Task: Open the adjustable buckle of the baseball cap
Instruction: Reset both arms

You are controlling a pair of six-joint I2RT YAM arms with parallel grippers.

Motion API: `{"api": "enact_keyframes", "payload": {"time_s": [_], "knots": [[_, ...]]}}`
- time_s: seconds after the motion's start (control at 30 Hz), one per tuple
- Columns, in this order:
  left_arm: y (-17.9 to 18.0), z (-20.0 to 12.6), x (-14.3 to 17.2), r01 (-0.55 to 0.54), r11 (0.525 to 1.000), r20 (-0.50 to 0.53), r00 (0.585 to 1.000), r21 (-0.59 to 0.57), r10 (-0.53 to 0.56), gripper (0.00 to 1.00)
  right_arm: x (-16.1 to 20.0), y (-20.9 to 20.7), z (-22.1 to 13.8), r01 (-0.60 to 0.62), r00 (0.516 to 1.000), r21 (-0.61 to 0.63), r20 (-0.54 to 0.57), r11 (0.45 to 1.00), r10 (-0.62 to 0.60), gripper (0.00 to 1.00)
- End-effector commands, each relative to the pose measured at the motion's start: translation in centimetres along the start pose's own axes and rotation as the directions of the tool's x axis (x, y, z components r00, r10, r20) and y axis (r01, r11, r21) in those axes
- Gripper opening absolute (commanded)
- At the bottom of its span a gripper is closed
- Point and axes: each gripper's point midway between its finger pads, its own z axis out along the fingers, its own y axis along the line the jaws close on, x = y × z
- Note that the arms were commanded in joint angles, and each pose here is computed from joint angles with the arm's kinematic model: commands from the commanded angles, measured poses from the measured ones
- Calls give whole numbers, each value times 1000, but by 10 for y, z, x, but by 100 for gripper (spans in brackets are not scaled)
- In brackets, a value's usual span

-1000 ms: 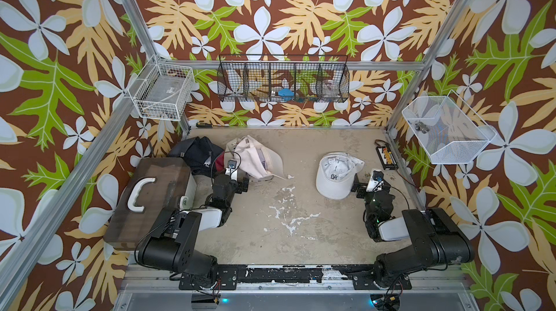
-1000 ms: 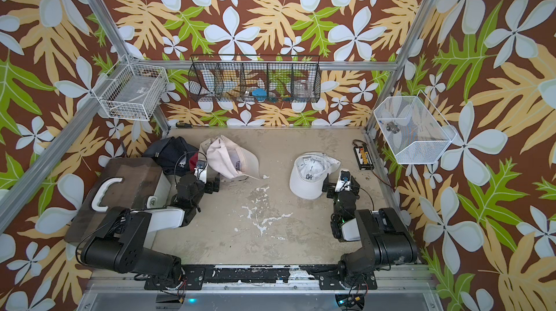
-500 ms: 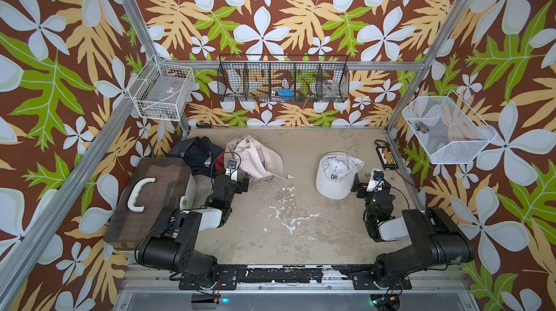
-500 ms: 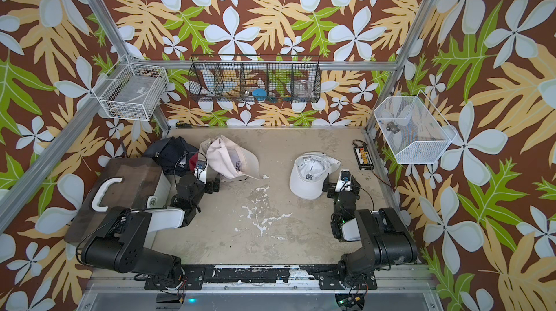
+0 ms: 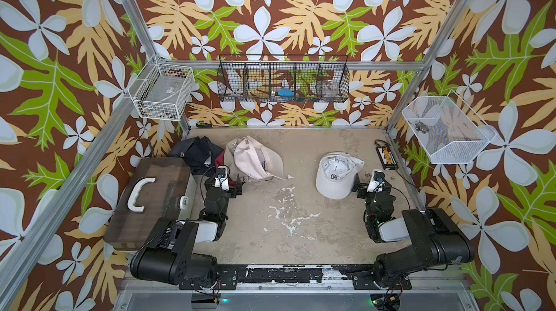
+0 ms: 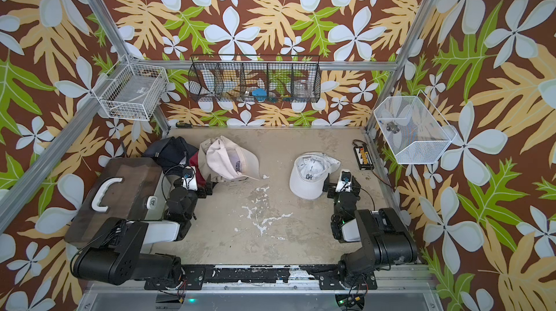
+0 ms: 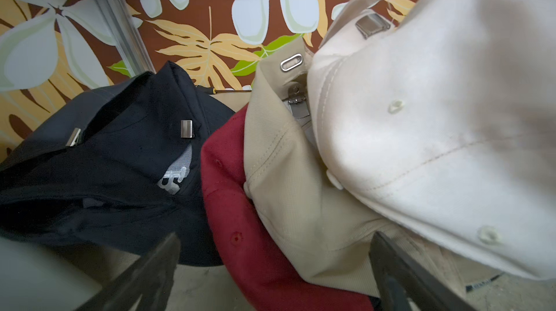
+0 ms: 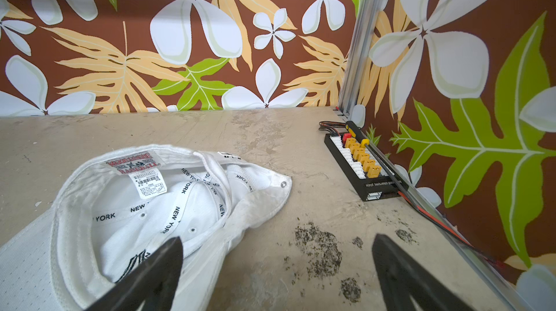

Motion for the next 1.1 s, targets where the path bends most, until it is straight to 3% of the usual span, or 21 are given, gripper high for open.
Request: {"api": "enact_keyframes", "payload": {"time_s": [0.0, 0.1, 0.17, 0.4, 1.07], "knots": [[8, -4, -14, 58, 998, 81, 995, -15, -56, 100, -8, -2, -1, -6, 999, 11, 34, 1000, 6, 100], [10, -9, -13, 71, 997, 120, 990, -17, -68, 100, -9, -3, -3, -11, 999, 18, 42, 1000, 10, 100], [13, -5, -7, 78, 997, 78, 994, -25, -75, 100, -9, -4, -3, -11, 999, 20, 41, 1000, 10, 100], [25, -3, -8, 117, 990, 90, 990, -81, -110, 100, -5, -5, 6, -11, 1000, 36, 5, 999, 10, 100], [25, -3, -8, 117, 990, 88, 990, -82, -110, 100, -6, -3, 4, -7, 1000, 29, 14, 1000, 6, 100]]}}
